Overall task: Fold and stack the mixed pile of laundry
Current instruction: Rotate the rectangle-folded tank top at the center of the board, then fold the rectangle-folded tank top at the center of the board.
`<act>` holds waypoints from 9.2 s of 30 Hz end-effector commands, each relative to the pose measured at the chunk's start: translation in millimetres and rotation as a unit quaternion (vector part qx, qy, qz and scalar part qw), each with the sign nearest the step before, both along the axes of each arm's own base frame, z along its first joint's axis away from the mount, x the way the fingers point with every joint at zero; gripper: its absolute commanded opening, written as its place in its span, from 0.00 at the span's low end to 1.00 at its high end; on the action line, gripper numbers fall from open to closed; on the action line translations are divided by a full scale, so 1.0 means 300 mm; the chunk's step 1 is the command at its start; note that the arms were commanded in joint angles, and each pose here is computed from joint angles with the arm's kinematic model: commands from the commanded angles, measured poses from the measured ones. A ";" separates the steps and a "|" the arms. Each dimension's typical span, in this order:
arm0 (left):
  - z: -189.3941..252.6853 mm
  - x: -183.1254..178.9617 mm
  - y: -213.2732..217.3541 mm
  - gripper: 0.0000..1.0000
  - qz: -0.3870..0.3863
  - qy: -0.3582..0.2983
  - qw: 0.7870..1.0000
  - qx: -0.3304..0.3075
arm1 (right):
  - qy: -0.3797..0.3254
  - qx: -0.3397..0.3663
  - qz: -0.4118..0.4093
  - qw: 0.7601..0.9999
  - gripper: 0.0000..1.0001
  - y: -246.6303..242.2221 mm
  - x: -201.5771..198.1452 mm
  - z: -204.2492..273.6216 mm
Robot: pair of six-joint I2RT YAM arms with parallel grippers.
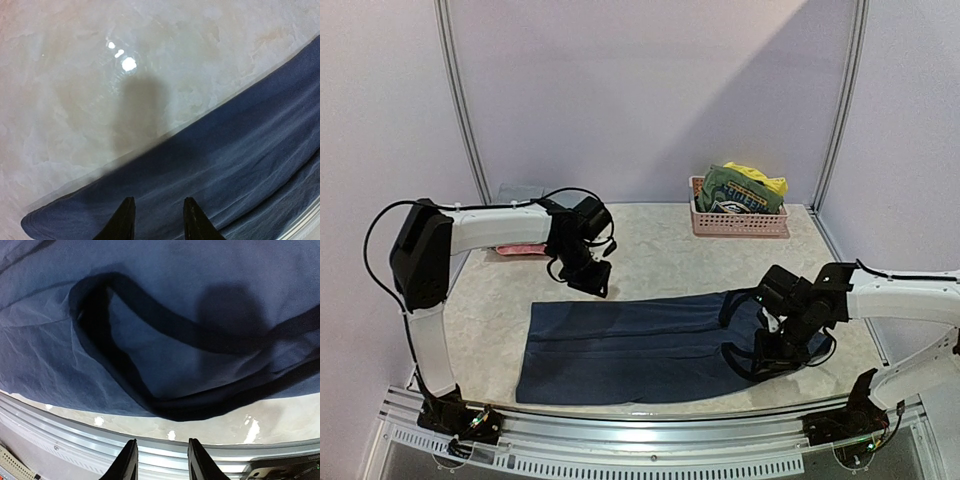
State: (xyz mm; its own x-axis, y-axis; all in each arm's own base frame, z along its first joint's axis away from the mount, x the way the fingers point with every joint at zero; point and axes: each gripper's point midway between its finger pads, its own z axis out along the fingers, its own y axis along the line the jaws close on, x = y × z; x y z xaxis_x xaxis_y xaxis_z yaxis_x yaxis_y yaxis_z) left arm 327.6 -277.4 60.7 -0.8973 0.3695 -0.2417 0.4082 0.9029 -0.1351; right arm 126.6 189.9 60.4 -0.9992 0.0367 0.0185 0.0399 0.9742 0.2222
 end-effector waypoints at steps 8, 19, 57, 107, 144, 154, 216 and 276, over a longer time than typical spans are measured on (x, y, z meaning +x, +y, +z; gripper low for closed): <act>-0.043 -0.016 -0.058 0.32 -0.031 0.023 0.999 0.005 | 0.022 -0.024 0.024 0.999 0.34 0.082 -0.055 -0.086; -0.071 -0.005 -0.063 0.31 -0.036 0.027 0.999 0.014 | -0.026 -0.045 0.021 0.998 0.34 0.091 0.021 -0.031; -0.219 -0.372 0.394 0.27 0.099 0.102 0.985 0.094 | 0.004 -0.057 0.158 0.986 0.31 0.389 0.397 -0.202; 0.040 -0.261 -0.065 0.26 0.239 0.183 0.947 -0.111 | -0.190 0.309 0.054 0.930 0.51 0.736 1.375 0.010; -0.014 -0.639 0.328 0.42 0.162 0.109 0.976 -0.097 | -0.086 0.139 0.053 0.985 0.76 0.481 0.128 0.172; -0.058 -0.708 0.298 0.41 0.138 0.146 0.973 -0.111 | -0.037 0.095 0.021 0.995 0.77 0.485 -0.073 0.130; -0.193 -0.827 0.210 0.00 0.096 0.143 0.981 -0.092 | 0.006 0.192 0.010 0.981 0.49 0.574 -0.228 -0.106; 0.019 -0.878 0.037 0.00 0.161 0.170 0.968 -0.089 | -0.011 0.052 0.086 0.995 0.00 0.355 -0.255 0.100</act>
State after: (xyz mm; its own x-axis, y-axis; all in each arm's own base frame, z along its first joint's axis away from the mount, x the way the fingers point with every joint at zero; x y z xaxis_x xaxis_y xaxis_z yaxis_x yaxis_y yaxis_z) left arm 56.6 -268.3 54.6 -0.9901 0.1135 0.0823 0.0662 0.8962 -0.4386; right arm 48.7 311.4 71.0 -0.9964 -0.0804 0.0287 -0.0647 0.9307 0.3601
